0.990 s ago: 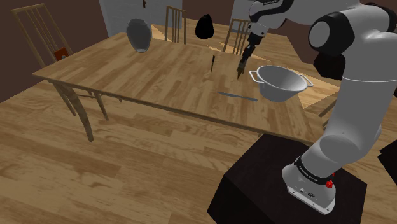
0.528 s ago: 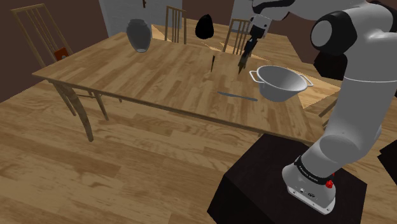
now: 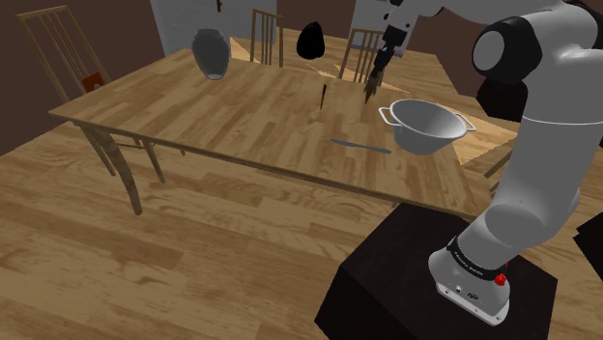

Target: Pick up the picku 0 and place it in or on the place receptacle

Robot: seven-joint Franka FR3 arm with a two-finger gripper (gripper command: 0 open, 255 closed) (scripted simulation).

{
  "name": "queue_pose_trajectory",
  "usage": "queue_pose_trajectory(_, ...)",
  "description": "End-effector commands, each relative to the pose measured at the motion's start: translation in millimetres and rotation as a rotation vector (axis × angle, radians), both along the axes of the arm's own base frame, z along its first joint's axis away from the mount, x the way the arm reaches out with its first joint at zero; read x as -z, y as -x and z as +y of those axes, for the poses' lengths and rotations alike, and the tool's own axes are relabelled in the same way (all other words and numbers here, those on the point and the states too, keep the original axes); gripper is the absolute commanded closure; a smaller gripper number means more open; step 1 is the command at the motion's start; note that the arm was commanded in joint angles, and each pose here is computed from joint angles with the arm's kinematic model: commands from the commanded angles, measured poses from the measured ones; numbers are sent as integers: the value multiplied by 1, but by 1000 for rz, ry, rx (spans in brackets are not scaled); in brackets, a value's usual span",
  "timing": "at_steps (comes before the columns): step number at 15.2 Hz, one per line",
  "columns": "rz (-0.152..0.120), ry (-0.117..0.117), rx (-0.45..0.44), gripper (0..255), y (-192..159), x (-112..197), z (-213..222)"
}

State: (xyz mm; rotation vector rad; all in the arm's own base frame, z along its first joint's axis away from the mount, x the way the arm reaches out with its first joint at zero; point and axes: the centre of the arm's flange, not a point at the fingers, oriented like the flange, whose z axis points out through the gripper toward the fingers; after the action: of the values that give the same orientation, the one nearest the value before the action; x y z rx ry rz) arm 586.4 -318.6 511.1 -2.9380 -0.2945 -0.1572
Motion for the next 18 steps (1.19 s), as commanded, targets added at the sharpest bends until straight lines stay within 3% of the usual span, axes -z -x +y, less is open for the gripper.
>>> queue_pose_trajectory(1,0,0,0,255,0,-11,0)
queue_pose_trajectory(13,0,0,0,255,0,-70,0)
queue_pose_trajectory(18,0,0,0,255,54,-85,-35)
